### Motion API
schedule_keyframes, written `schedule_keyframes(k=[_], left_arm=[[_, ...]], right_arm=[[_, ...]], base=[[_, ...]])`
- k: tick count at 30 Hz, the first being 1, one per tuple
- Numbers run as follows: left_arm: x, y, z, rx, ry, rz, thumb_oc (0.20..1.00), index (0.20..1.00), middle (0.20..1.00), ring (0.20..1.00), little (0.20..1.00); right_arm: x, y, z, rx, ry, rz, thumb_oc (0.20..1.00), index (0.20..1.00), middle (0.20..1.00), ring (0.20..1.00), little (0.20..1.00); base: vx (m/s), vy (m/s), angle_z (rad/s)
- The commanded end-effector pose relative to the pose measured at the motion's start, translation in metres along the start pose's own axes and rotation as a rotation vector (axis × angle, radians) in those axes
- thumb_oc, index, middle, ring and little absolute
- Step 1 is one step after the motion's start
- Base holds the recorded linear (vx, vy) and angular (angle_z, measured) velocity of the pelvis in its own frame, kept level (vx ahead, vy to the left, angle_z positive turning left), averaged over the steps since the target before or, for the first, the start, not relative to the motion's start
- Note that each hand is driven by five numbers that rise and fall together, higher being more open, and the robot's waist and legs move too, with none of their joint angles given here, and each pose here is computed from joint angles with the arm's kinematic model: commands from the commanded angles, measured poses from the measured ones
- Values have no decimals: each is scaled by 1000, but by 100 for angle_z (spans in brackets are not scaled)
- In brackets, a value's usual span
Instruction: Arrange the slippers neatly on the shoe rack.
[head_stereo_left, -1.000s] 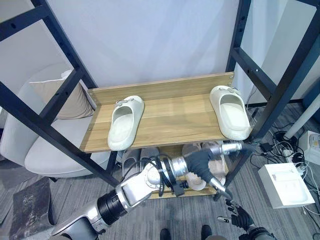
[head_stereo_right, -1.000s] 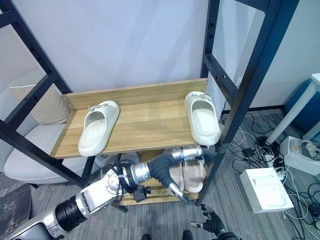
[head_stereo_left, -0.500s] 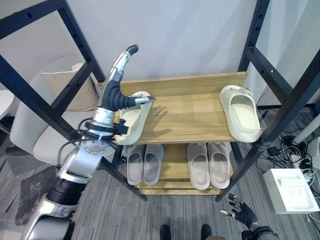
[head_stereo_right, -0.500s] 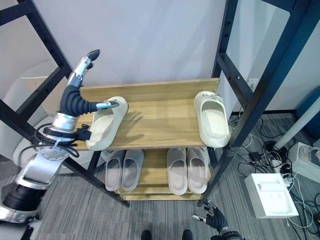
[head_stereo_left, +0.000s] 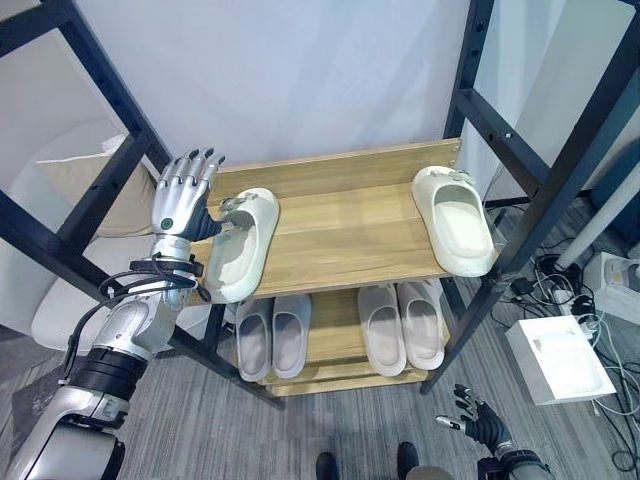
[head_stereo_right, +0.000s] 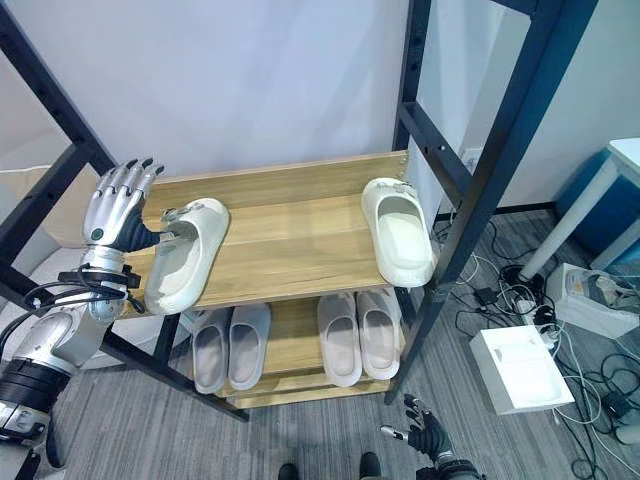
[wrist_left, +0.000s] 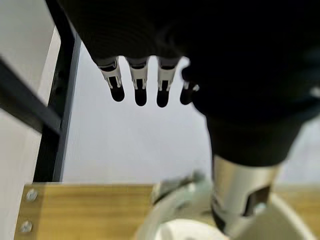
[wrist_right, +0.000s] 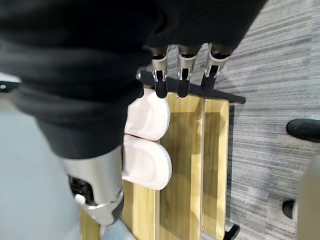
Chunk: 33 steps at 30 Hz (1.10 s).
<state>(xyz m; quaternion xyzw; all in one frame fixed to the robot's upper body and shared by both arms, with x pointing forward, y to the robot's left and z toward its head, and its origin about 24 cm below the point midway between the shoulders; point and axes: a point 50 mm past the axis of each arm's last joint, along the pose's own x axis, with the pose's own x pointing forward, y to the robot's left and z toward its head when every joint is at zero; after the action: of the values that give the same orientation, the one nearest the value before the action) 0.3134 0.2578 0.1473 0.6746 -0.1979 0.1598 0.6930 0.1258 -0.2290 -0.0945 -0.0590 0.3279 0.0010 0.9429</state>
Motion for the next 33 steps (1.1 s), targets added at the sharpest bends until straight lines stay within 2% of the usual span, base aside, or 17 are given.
schedule_keyframes(k=[1, 7, 8, 9, 10, 17, 25, 29, 33], left_arm=[[28, 30, -9, 95, 26, 134, 1000, 1000, 1000, 1000, 1000], [34, 7, -28, 181, 151, 43, 1000, 1000, 1000, 1000, 1000], [40, 11, -30, 186, 163, 45, 667, 667, 667, 667, 667], [43, 12, -31, 182, 169, 47, 398, 398, 398, 398, 398], [43, 11, -33, 178, 181, 36, 200, 200, 200, 200, 200], [51, 9, -24, 127, 167, 42, 200, 200, 200, 200, 200], [51, 3, 13, 25, 59, 64, 200, 200, 200, 200, 200], [59, 23, 41, -42, -57, 148, 200, 200, 200, 200, 200], [68, 27, 62, -79, -122, 164, 200, 200, 200, 200, 200]], right_arm=[[6, 11, 24, 23, -131, 25, 1000, 1000, 1000, 1000, 1000], [9, 10, 28, 30, -146, 3, 1000, 1000, 1000, 1000, 1000], [8, 7, 27, 42, -139, -16, 1000, 1000, 1000, 1000, 1000], [8, 6, 26, 47, -137, -21, 1000, 1000, 1000, 1000, 1000], [8, 6, 25, 51, -134, -24, 1000, 1000, 1000, 1000, 1000], [10, 13, 27, 60, -139, -12, 1000, 1000, 1000, 1000, 1000], [13, 14, 28, 70, -137, -20, 1000, 1000, 1000, 1000, 1000], [13, 12, 30, 72, -140, -29, 1000, 1000, 1000, 1000, 1000], [19, 11, 35, 68, -144, -39, 1000, 1000, 1000, 1000, 1000]], base=[[19, 7, -20], [8, 8, -4], [-2, 25, -7], [-2, 20, -7], [0, 18, -6], [11, 11, -9], [6, 0, -2], [0, 0, 0], [2, -7, -2]])
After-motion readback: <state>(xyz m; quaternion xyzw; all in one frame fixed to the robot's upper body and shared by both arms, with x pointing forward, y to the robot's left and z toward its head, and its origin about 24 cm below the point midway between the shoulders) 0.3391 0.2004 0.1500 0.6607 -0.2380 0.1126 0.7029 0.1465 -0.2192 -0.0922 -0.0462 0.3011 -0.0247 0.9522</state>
